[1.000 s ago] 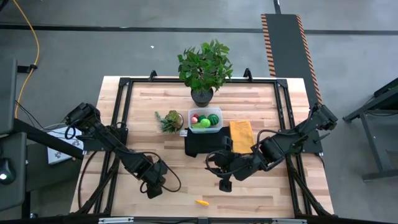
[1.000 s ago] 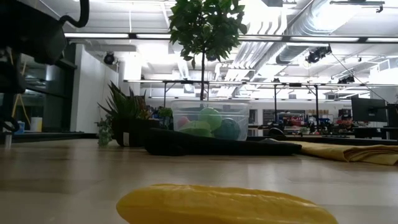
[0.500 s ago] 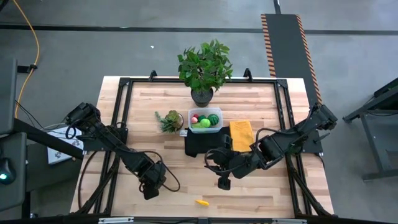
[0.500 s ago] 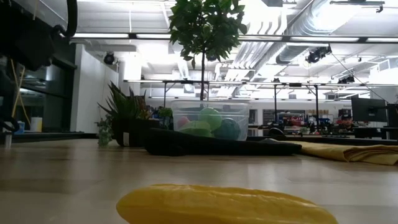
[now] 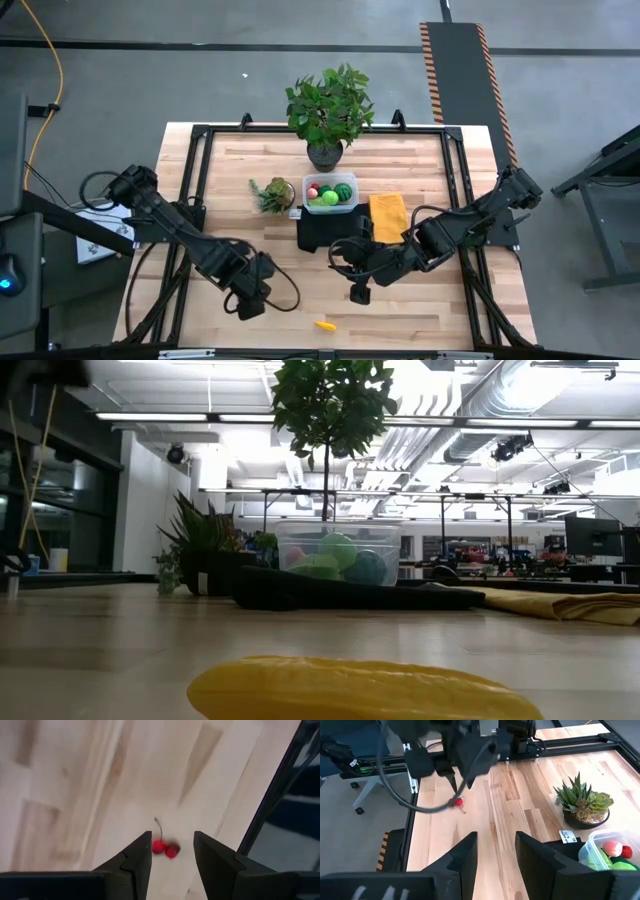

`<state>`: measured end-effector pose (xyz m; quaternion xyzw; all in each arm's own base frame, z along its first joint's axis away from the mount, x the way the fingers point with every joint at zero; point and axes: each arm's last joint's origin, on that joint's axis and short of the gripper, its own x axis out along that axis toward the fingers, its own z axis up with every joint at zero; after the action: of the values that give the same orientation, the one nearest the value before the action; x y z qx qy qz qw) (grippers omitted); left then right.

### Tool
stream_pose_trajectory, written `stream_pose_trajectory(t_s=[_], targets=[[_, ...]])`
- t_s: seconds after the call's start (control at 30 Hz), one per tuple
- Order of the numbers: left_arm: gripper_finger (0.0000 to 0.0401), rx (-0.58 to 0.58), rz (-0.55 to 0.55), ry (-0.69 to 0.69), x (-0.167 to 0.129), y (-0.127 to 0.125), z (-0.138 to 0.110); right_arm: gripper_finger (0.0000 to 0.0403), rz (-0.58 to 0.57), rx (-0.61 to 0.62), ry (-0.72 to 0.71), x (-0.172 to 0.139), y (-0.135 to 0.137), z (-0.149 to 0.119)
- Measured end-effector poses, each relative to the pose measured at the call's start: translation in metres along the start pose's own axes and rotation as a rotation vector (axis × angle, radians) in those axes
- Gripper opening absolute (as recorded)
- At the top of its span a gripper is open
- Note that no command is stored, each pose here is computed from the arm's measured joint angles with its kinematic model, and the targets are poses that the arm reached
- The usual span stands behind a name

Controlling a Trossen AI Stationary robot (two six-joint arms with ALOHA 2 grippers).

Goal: Pick and placing Produce into tupperware
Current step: Put the top dark red cherry into the transparent bin

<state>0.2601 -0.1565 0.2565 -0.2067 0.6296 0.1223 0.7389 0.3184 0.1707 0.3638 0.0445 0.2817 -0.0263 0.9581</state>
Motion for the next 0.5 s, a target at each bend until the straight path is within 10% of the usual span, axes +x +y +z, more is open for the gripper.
stream_pose_trajectory(t_s=[0.5], targets=[[0.0133, 0.126, 0.083, 0.063, 0.021, -0.021, -0.013, 0.0124, -0.02, -0.003, 0.05, -0.001, -0.001, -0.006]])
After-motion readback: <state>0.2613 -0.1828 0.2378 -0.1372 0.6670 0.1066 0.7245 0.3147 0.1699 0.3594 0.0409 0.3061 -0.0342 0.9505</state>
